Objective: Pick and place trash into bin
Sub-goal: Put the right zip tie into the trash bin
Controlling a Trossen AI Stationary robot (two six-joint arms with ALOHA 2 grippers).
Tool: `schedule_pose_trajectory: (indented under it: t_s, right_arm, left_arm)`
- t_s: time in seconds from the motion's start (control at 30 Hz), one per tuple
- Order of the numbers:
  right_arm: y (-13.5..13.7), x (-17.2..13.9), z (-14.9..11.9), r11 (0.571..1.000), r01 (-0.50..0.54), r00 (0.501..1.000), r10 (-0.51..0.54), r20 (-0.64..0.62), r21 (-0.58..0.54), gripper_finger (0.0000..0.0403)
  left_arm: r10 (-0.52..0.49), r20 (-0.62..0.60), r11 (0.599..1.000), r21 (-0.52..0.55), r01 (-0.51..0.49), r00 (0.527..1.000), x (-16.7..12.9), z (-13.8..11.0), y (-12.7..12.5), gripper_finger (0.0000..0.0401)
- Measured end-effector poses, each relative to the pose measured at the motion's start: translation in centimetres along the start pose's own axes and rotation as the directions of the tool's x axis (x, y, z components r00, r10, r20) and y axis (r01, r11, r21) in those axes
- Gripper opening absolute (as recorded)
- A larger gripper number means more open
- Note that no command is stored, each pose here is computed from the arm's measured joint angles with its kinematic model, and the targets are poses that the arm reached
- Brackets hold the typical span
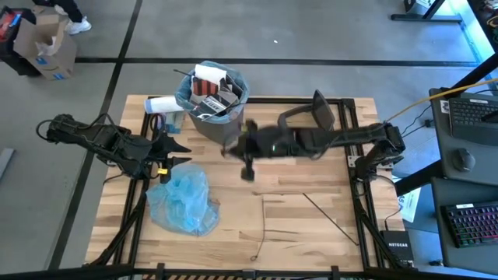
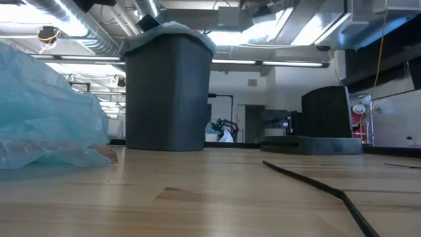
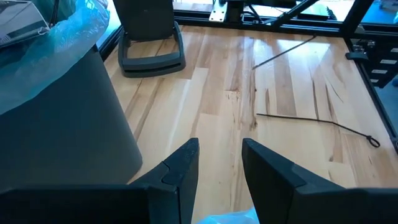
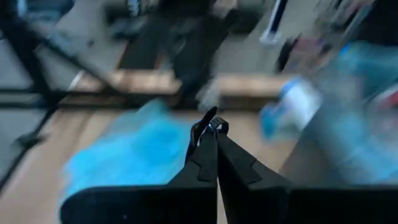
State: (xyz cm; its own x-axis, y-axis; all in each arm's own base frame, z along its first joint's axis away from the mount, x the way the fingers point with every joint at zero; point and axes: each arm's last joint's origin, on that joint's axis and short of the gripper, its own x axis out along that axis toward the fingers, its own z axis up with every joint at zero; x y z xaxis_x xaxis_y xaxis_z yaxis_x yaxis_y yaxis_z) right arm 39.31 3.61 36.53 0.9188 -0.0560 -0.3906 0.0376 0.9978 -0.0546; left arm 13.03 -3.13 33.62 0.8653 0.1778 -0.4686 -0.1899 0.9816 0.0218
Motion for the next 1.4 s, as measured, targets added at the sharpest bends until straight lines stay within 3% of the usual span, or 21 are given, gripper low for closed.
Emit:
schedule_pose_trajectory:
  t_s: [0.17, 0.4, 0.57, 0.77, 0.93, 1.17, 1.27, 1.4]
  right_arm:
    - [-5.0, 0.0, 2.2, 0.989, 0.134, 0.976, -0.120, 0.183, -0.062, 0.0000]
    - [-11.6, 0.2, 2.7, 0.957, 0.290, 0.908, -0.285, 0.309, 0.030, 0.0004]
    - [-14.5, 0.2, 1.9, 0.941, 0.314, 0.903, -0.336, 0.268, 0.124, 0.0068]
    - [-14.3, 0.2, 1.7, 0.946, 0.295, 0.917, -0.320, 0.240, 0.133, 0.0200]
    - [-14.1, -0.1, 1.3, 0.938, 0.313, 0.924, -0.337, 0.178, 0.152, 0.0267]
    - [-14.0, 0.1, 0.1, 0.932, 0.307, 0.945, -0.322, 0.056, 0.192, 0.0281]
    - [-13.9, 0.2, 0.0, 0.949, 0.277, 0.957, -0.287, 0.049, 0.148, 0.0276]
    - [-13.7, 0.2, 0.1, 0.967, 0.242, 0.967, -0.247, 0.058, 0.081, 0.0271]
  left_arm:
    - [0.000, 0.001, 1.000, 0.000, 0.000, 1.000, 0.0, 0.0, 0.0, 0.0117]
    - [0.008, 0.007, 1.000, -0.009, -0.008, 1.000, 0.0, 0.1, 0.0, 0.0117]
    - [0.003, 0.032, 1.000, -0.022, -0.002, 0.999, 0.0, 0.3, 0.0, 0.0117]
    - [0.004, 0.031, 1.000, -0.022, -0.003, 1.000, 0.2, 0.4, -0.2, 0.0117]
    - [0.009, 0.016, 1.000, -0.014, -0.009, 1.000, 0.7, 0.4, -0.4, 0.0117]
    - [0.014, -0.007, 1.000, -0.004, -0.014, 1.000, 1.3, 0.4, -0.7, 0.0117]
    - [0.014, -0.005, 1.000, -0.009, -0.014, 1.000, 1.4, 0.4, -0.8, 0.0117]
    - [-0.014, 0.116, 0.999, -0.030, 0.018, 0.993, 1.1, 1.7, -1.0, 0.0117]
